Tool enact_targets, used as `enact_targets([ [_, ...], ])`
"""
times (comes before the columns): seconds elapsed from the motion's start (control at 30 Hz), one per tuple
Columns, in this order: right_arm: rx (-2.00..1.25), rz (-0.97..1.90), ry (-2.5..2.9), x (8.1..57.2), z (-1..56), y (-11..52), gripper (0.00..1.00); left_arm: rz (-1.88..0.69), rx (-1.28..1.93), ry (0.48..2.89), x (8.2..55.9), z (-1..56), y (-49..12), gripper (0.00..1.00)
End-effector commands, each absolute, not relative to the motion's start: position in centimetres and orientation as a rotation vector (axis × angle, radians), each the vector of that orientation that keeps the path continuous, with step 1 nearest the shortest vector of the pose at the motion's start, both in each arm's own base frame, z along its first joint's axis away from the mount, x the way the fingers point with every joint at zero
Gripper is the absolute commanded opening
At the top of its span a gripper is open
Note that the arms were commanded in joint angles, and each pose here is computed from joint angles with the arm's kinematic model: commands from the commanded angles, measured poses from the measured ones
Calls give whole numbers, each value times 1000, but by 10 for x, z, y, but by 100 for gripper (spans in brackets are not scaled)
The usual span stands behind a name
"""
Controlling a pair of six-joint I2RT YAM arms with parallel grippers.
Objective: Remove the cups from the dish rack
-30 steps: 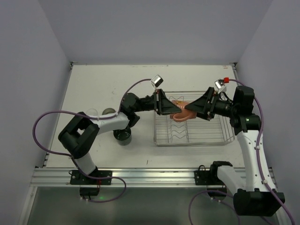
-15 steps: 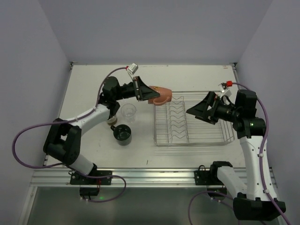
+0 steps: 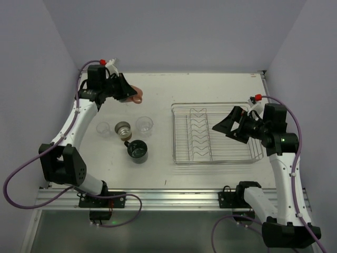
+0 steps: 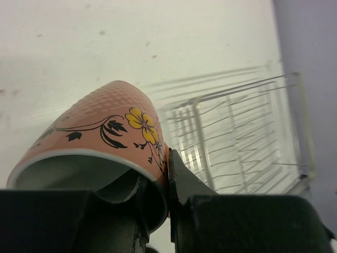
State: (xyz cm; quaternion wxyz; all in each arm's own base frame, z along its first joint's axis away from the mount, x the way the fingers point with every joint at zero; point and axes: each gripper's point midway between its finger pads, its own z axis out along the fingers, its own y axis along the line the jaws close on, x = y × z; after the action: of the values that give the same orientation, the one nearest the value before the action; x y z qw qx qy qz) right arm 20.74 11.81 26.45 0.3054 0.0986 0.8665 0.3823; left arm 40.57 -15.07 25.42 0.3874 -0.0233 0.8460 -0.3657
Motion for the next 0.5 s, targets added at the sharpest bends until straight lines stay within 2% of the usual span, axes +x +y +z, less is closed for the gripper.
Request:
enact_targets([
  [0.0, 263, 908, 2305, 208, 260, 107, 99, -533, -8, 2298, 400, 233, -104, 0],
  [0.2, 276, 884, 2321, 211, 253, 104, 99, -285, -22, 2384, 404, 208, -72, 0],
  [0.47, 276, 896, 2323, 211, 248, 106, 99, -153, -67, 2434, 417, 179, -55, 0],
])
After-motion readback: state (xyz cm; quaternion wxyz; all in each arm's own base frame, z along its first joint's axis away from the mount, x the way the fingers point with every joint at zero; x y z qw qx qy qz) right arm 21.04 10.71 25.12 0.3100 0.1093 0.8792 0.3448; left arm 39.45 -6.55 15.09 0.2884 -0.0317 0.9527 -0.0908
